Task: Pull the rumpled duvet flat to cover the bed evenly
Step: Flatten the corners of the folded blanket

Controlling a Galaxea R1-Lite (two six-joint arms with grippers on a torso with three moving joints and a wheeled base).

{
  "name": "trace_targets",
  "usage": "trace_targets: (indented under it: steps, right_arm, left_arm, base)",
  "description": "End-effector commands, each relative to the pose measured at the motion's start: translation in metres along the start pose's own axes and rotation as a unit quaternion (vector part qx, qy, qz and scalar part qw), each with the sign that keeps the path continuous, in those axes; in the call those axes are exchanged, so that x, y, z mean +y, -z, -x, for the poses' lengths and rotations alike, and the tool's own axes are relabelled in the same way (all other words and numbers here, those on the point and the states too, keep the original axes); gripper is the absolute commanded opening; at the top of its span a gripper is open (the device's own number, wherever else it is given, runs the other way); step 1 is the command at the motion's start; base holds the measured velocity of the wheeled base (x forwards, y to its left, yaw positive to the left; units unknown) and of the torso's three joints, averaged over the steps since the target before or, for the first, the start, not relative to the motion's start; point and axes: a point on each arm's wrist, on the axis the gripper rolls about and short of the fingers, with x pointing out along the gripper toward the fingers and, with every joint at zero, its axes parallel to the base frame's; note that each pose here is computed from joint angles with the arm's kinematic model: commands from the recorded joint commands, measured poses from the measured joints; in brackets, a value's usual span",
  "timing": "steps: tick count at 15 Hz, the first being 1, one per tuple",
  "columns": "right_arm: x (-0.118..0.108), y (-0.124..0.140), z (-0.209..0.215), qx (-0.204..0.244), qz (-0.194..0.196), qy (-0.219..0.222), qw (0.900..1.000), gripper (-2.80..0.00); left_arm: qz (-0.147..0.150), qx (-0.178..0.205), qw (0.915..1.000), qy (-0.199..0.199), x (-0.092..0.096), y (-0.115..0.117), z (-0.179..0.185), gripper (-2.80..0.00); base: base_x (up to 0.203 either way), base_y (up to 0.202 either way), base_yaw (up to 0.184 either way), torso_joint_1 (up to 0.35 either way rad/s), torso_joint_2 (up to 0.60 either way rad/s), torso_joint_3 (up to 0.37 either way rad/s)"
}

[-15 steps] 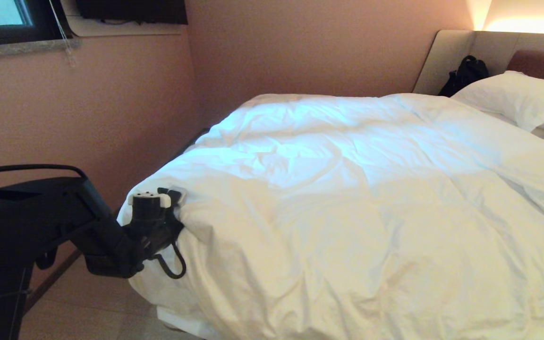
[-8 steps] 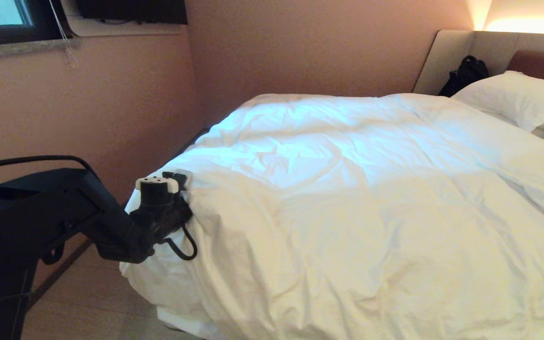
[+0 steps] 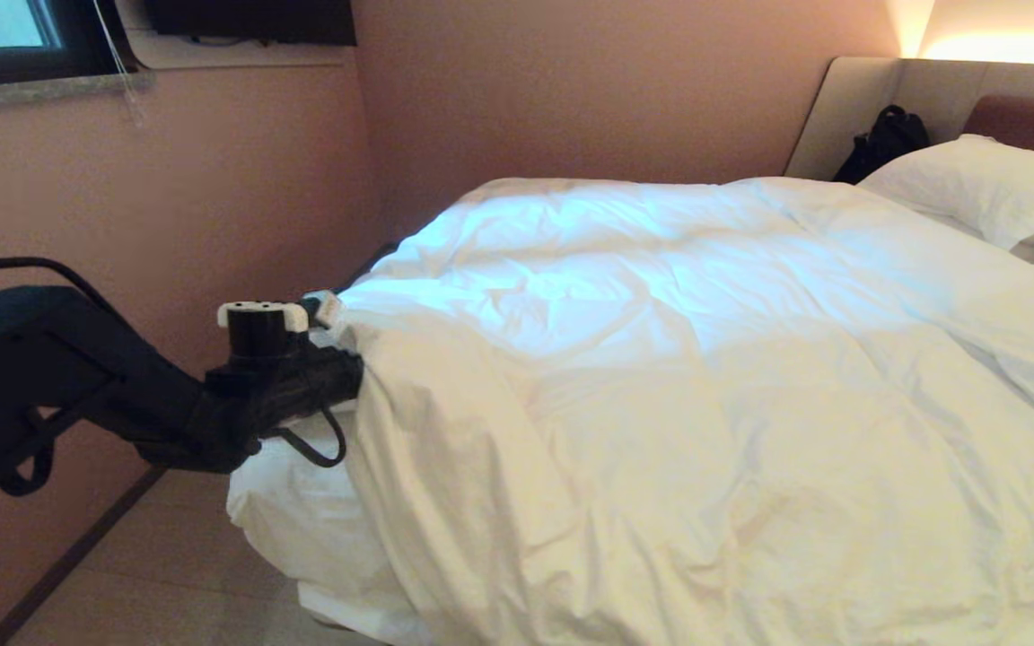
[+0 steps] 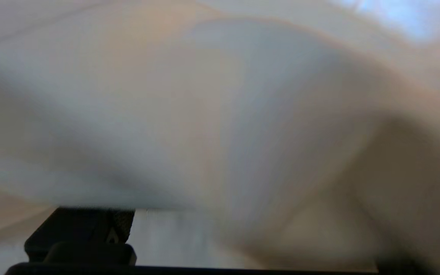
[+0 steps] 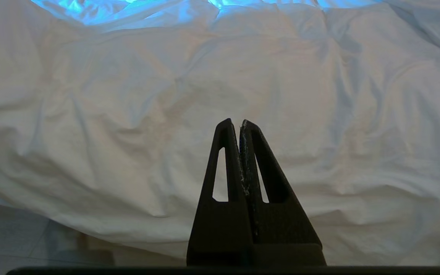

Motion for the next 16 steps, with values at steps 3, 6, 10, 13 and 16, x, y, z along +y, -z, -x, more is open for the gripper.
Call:
trace_targets:
  steps: [3,6,10,13,16]
  right_arm:
    - [0.0,0.0,0.0,0.0,0.0,0.0,1.0,-2.8]
    - [0.0,0.0,0.0,0.001,0.0,0.0,1.0,-2.8]
    - [0.0,0.0,0.0,0.0,0.0,0.0,1.0,-2.8]
    - [0.0,0.0,0.0,0.0,0.0,0.0,1.0,-2.8]
    - [0.0,0.0,0.0,0.001,0.0,0.0,1.0,-2.8]
  left_arm:
    - [-0.004,-0.048,0.9988,-0.011,0.013,-0.032,0.024,0.0]
    - [-0.006,-0.063,0.998,-0.01,0.02,-0.043,0.035,0.0]
    - [-0.005,-0.068,0.9976,-0.004,0.022,-0.048,0.041,0.0]
    - [-0.003,-0.063,0.998,-0.006,0.024,-0.045,0.039,0.0]
    - [0.004,-0.05,0.9988,-0.004,0.029,-0.035,0.031,0.0]
  base:
    - [0.0,0.0,0.0,0.0,0.0,0.0]
    - [0.0,0.0,0.0,0.0,0.0,0.0]
    - [0.0,0.0,0.0,0.0,0.0,0.0]
    - [0.0,0.0,0.0,0.0,0.0,0.0]
    - [0.0,0.0,0.0,0.0,0.0,0.0]
